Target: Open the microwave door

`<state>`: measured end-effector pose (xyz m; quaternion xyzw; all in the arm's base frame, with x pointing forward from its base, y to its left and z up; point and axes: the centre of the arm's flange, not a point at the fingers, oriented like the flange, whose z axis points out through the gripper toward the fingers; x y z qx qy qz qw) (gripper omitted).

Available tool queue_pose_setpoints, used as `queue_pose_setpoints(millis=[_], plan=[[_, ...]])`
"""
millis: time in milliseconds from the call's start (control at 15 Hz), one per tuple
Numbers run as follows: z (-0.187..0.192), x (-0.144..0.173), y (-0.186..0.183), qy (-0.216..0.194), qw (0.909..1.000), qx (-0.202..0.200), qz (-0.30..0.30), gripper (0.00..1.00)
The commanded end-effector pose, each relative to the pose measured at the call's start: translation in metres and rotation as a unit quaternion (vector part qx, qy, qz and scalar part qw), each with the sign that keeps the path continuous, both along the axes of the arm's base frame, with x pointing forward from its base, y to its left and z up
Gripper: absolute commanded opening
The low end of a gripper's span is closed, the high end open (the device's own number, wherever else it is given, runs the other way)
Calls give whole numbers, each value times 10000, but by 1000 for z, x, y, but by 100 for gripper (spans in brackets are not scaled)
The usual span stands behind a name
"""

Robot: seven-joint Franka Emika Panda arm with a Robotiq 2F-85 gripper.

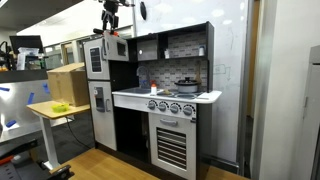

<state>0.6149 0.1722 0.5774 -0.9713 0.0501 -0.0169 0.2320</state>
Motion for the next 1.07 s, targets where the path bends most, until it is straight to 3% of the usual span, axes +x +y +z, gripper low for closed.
queue_pose_setpoints(millis=[0, 1000], plan=[[-3, -12, -6, -90, 9998, 136, 63, 100], [-6, -14, -6, -70, 9999, 127, 80, 100]])
